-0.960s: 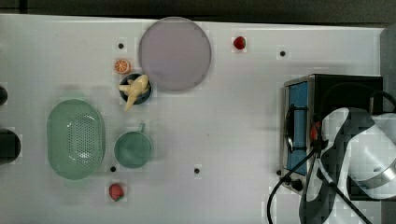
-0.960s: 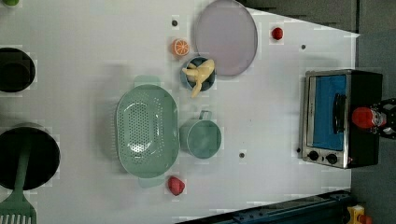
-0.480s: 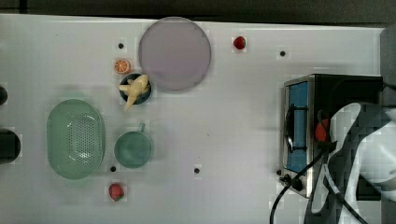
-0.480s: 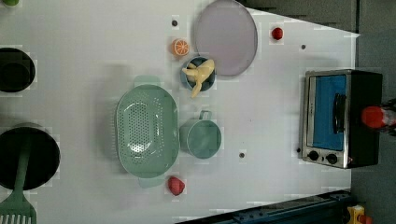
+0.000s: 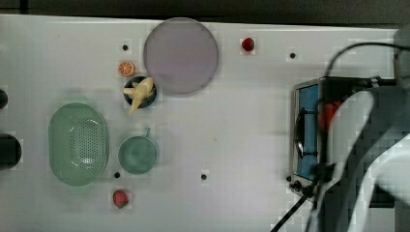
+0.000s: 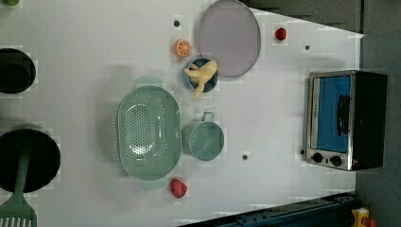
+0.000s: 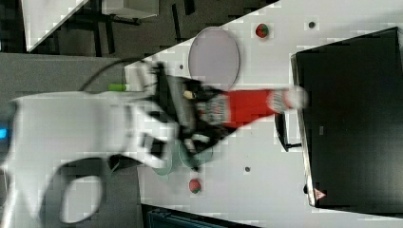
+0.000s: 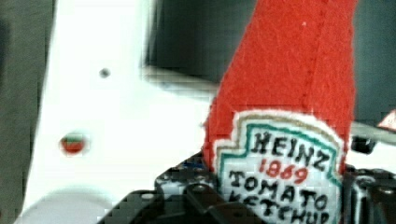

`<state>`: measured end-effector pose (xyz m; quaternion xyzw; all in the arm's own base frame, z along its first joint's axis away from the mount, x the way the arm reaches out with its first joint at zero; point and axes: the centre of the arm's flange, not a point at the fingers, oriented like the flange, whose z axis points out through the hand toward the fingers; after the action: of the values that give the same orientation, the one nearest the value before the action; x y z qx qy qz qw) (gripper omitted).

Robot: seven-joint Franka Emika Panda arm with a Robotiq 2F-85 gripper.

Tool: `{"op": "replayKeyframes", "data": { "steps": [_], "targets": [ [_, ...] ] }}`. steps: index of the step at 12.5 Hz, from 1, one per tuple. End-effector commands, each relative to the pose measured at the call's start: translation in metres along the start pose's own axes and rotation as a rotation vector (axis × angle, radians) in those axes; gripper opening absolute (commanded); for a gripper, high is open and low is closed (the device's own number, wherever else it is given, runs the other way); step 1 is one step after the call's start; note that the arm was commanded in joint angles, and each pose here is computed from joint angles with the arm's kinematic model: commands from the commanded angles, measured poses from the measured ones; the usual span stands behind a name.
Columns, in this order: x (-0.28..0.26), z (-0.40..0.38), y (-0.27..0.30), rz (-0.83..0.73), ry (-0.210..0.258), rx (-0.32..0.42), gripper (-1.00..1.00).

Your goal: Pick Ketchup from oven and place it on table.

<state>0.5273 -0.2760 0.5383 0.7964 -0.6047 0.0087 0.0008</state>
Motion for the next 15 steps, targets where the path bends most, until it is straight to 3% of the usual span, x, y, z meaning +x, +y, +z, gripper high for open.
{"op": "replayKeyframes", "data": {
  "steps": [1,7,15],
  "targets": [
    [-0.088,-0.017,-0.066,-0.266,-0.020,0.034,0.29],
    [-0.199,0.031,-0.112,-0.471,-0.089,-0.029,0.29],
    [-0.231,0.200,-0.071,-0.404,-0.110,-0.093,0.29]
  ]
}}
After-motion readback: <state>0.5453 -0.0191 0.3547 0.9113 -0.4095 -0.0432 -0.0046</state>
